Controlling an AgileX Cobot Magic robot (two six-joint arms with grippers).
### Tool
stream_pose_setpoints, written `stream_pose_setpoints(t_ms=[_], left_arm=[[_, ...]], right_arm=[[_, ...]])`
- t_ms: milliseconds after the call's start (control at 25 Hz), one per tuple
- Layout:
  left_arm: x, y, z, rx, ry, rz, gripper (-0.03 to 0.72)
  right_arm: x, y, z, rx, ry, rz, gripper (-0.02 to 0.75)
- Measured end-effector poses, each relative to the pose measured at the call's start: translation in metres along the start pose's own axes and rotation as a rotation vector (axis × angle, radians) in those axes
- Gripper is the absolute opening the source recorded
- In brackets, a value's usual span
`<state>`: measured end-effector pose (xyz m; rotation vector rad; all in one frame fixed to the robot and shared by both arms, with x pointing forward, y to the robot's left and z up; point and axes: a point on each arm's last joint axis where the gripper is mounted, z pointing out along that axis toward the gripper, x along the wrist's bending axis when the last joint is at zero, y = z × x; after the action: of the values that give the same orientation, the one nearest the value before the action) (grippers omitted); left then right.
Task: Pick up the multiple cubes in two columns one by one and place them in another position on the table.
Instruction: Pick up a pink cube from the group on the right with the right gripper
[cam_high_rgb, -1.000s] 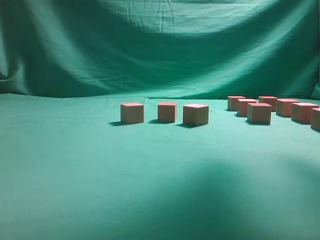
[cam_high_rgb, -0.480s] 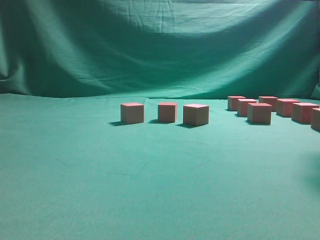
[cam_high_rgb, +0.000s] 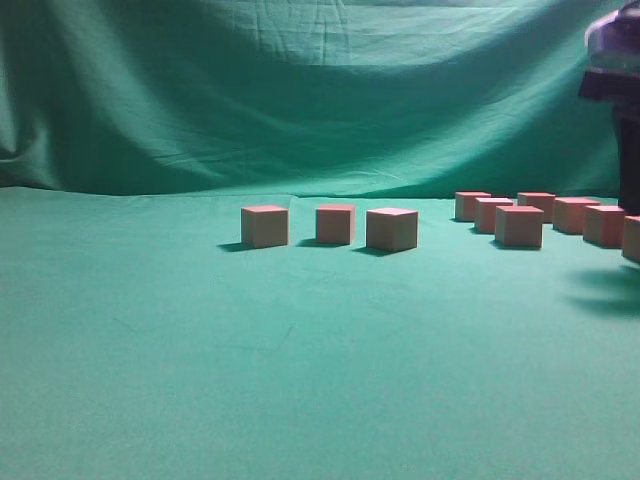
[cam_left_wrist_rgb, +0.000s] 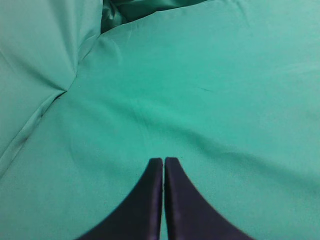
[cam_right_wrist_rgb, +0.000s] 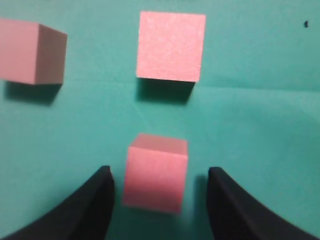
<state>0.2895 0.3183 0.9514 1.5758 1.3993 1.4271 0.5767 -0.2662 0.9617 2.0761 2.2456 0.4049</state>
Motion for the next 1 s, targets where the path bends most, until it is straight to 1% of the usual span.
stream_pose_setpoints(t_ms=[120, 320, 480, 560, 680, 800, 880, 1000], left_arm=[[0.000, 0.000, 0.000, 0.000, 0.000, 0.000, 0.000], [0.000, 0.000, 0.000, 0.000, 0.000, 0.000, 0.000], [0.000, 0.000, 0.000, 0.000, 0.000, 0.000, 0.000], [0.000, 0.000, 0.000, 0.000, 0.000, 0.000, 0.000], [0.000, 0.000, 0.000, 0.000, 0.000, 0.000, 0.000], [0.000, 0.000, 0.000, 0.000, 0.000, 0.000, 0.000], [0.000, 0.000, 0.000, 0.000, 0.000, 0.000, 0.000], [0.000, 0.000, 0.000, 0.000, 0.000, 0.000, 0.000]], right_arm=[[-0.002, 0.001, 0.017, 0.027, 0.006, 0.013, 0.411], [-0.004, 0.002, 0.030, 0.029, 0.003, 0.006, 0.411], [-0.004, 0.003, 0.030, 0.027, 0.003, 0.002, 0.260], [-0.004, 0.003, 0.029, 0.030, 0.004, 0.001, 0.260], [-0.001, 0.002, 0.026, 0.072, 0.025, -0.008, 0.260], [0.016, 0.007, 0.008, 0.075, 0.051, -0.062, 0.260], [0.038, 0.012, -0.011, 0.058, 0.072, -0.130, 0.260], [0.085, 0.017, -0.039, 0.020, 0.112, -0.264, 0.260]])
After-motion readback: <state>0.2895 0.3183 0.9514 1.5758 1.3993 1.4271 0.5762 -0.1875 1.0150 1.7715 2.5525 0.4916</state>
